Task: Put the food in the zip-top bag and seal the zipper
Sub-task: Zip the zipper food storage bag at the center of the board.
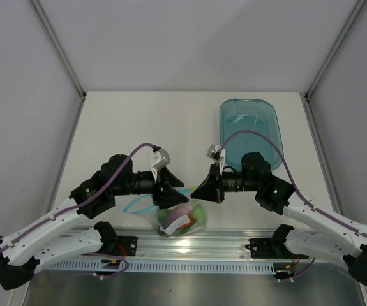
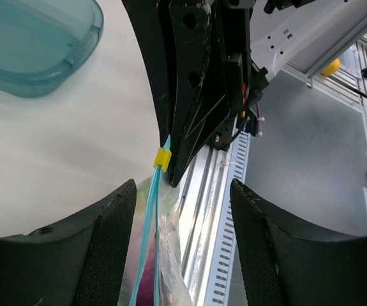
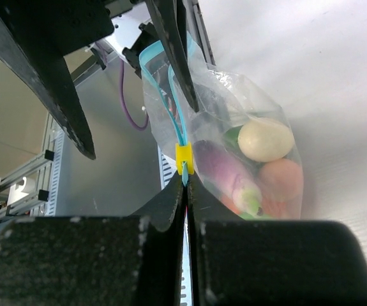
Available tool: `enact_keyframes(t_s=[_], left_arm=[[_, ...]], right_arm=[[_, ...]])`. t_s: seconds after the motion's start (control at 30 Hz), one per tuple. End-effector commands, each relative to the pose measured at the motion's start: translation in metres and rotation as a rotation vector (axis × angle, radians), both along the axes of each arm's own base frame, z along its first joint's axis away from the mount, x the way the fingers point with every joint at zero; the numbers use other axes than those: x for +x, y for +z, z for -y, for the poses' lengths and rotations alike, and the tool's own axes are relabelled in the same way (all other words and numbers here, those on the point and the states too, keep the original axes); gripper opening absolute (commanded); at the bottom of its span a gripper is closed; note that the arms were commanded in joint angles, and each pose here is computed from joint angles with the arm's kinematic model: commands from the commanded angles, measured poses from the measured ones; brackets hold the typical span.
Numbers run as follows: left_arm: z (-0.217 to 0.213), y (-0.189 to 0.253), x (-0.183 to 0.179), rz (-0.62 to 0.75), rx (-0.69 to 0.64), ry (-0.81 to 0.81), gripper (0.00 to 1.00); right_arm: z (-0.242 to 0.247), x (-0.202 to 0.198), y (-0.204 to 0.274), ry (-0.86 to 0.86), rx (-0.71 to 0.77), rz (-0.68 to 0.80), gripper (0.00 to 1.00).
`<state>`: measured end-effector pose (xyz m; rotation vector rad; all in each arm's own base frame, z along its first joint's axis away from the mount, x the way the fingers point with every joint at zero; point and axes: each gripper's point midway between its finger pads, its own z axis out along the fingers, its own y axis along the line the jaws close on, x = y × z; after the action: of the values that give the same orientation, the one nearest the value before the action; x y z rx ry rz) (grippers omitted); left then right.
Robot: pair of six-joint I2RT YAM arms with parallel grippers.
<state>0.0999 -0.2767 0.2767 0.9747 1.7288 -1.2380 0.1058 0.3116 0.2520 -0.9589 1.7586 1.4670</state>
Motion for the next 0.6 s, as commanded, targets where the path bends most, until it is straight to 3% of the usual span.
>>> enact_keyframes(t_s=[0.0,0.17,0.57], left_arm=[[0.001,0.019,0.017,0.087,-0.07,0.071,0.63],[0.004,0.026,0.019,0.127,-0.114,0.07,0.53],[0.017,0.012,0.021,0.149,-0.072,-0.001,0.46]], right_arm=[[-0.002,0.006,0.014,-0.045,0.031,0.04,0.0],[-0.002,0.007,0.017,-0.067,0.036,0.036,0.0],[-0.001,0.002,0.021,-0.055,0.049,0.034,0.0]])
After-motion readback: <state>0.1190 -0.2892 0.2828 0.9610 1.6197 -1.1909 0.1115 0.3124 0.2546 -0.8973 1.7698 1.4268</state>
